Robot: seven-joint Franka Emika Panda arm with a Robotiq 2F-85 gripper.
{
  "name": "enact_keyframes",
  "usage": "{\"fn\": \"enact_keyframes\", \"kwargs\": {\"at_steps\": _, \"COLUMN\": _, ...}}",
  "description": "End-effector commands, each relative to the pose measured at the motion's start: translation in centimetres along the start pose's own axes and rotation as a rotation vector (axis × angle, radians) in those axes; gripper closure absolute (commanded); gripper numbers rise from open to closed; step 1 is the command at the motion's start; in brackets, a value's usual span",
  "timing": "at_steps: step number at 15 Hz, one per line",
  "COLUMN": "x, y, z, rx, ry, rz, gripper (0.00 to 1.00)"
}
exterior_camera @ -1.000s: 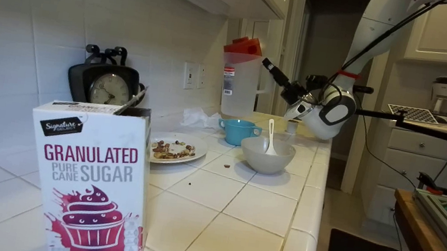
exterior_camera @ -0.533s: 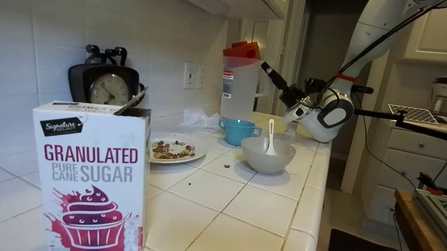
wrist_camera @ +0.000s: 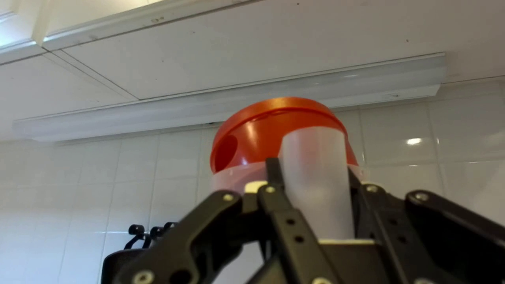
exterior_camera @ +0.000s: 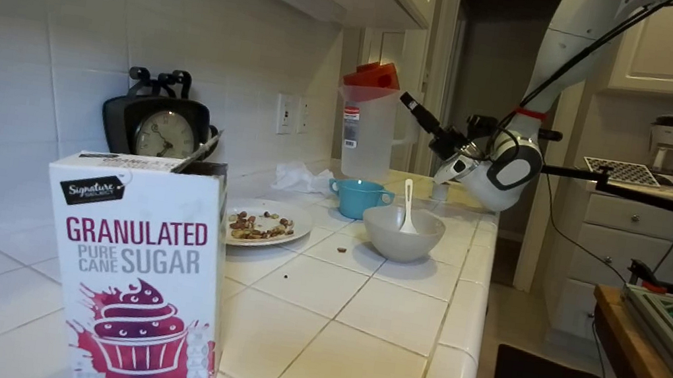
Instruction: Move the jug to the right.
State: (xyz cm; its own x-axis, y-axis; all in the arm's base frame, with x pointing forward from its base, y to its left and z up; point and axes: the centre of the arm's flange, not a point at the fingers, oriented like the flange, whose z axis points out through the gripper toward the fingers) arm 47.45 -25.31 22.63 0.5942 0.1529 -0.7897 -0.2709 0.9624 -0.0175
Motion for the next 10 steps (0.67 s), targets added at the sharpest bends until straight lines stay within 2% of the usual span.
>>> {"fn": "enact_keyframes", "kwargs": {"at_steps": 1, "x": -2.3, "y": 1.3, "z": -1.1, "rx": 0.029, "ry": 0.036, "rz": -0.016, "gripper": 0.91}}
{"fn": "enact_keyframes", "kwargs": {"at_steps": 6, "x": -3.9, "y": 3.2, "z": -3.2, "rx": 0.066, "ry": 0.046, "rz": -0.007, "gripper": 0.91}}
{"fn": "enact_keyframes", "kwargs": {"at_steps": 10, "x": -3.9, "y": 4.9, "z": -4.7, "rx": 0.092, "ry": 0.054, "rz": 0.006, "gripper": 0.91}}
